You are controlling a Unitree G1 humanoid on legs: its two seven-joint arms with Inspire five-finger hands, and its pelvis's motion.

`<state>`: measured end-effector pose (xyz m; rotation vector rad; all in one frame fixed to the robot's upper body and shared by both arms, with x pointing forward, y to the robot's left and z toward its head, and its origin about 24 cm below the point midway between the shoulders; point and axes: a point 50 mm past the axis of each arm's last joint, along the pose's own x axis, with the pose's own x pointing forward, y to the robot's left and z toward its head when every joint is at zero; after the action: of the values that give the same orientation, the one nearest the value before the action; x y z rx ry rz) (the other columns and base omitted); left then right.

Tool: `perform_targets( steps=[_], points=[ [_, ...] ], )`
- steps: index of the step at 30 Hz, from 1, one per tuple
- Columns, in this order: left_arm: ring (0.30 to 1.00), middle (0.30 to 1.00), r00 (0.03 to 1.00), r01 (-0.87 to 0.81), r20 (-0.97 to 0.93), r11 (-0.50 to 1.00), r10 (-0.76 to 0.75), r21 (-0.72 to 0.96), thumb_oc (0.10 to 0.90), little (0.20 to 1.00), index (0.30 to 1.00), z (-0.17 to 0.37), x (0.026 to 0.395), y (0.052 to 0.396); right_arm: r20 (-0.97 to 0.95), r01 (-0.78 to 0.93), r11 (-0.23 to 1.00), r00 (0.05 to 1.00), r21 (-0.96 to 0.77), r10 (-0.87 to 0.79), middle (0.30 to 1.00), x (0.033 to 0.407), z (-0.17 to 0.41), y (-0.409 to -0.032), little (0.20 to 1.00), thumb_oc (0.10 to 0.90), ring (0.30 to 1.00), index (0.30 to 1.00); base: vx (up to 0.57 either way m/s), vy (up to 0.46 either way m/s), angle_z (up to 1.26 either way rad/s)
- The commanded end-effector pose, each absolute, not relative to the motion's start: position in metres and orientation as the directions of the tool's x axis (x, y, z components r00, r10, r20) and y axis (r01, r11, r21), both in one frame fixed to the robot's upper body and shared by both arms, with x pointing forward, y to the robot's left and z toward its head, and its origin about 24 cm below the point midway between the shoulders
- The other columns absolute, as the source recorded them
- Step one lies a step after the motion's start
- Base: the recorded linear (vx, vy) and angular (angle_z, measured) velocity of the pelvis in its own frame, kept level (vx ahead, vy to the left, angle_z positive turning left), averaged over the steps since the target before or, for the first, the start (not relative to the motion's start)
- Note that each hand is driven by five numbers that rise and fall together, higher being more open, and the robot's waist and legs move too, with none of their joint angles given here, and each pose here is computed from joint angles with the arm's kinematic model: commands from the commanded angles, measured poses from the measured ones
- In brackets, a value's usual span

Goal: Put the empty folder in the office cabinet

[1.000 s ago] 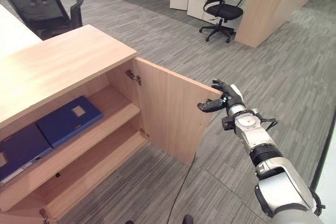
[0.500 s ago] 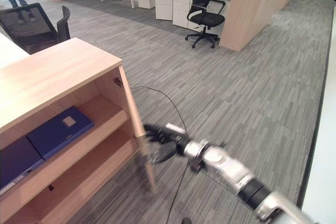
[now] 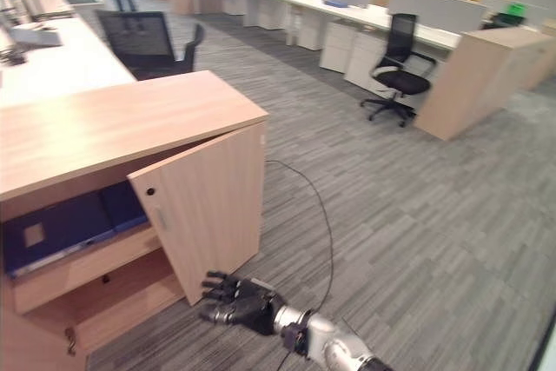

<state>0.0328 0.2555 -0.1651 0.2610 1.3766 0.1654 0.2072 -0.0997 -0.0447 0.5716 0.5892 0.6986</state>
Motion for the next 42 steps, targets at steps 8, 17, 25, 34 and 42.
perform_targets(
  steps=[8, 17, 25, 34, 42],
  points=[
    [0.900, 0.900, 0.397, -0.378, -0.910, 0.925, 0.118, -0.045, 0.800, 0.900, 0.900, -0.163, 0.092, 0.222, -0.653, -0.313, 0.927, 0.662, 0.207, 0.369, 0.900, 0.192, -0.102, -0.174, 0.900, 0.800, 0.900, 0.900, -0.07, -0.099, 1.01],
    [0.900, 0.900, 0.340, -0.410, -0.936, 0.910, 0.093, -0.059, 0.800, 0.900, 0.900, -0.168, 0.078, 0.215, -0.952, 0.121, 0.993, 0.304, -0.009, -0.046, 0.900, 0.080, -0.163, -0.237, 0.900, 0.800, 0.900, 0.900, -0.07, 0.088, 1.59],
    [0.900, 0.900, 0.298, -0.399, -0.949, 0.916, 0.099, -0.030, 0.800, 0.900, 0.900, -0.169, 0.057, 0.226, -0.974, 0.324, 0.946, 0.202, -0.036, -0.106, 0.900, 0.041, -0.168, -0.243, 0.900, 0.800, 0.900, 0.900, 0.03, 0.150, 0.45],
    [0.900, 0.900, 0.219, -0.576, -0.957, 0.817, 0.191, 0.031, 0.800, 0.900, 0.900, -0.165, 0.026, 0.257, -0.975, 0.460, 0.887, 0.179, -0.033, -0.129, 0.900, 0.027, -0.169, -0.245, 0.900, 0.800, 0.900, 0.900, 0.01, 0.107, 0.16],
    [0.900, 0.900, 0.256, -0.675, -0.847, 0.713, 0.467, 0.190, 0.800, 0.900, 0.900, -0.127, 0.045, 0.344, -0.973, 0.473, 0.881, 0.186, -0.031, -0.134, 0.900, 0.023, -0.167, -0.251, 0.900, 0.800, 0.900, 0.900, 0.02, 0.053, 0.12]
  ],
)
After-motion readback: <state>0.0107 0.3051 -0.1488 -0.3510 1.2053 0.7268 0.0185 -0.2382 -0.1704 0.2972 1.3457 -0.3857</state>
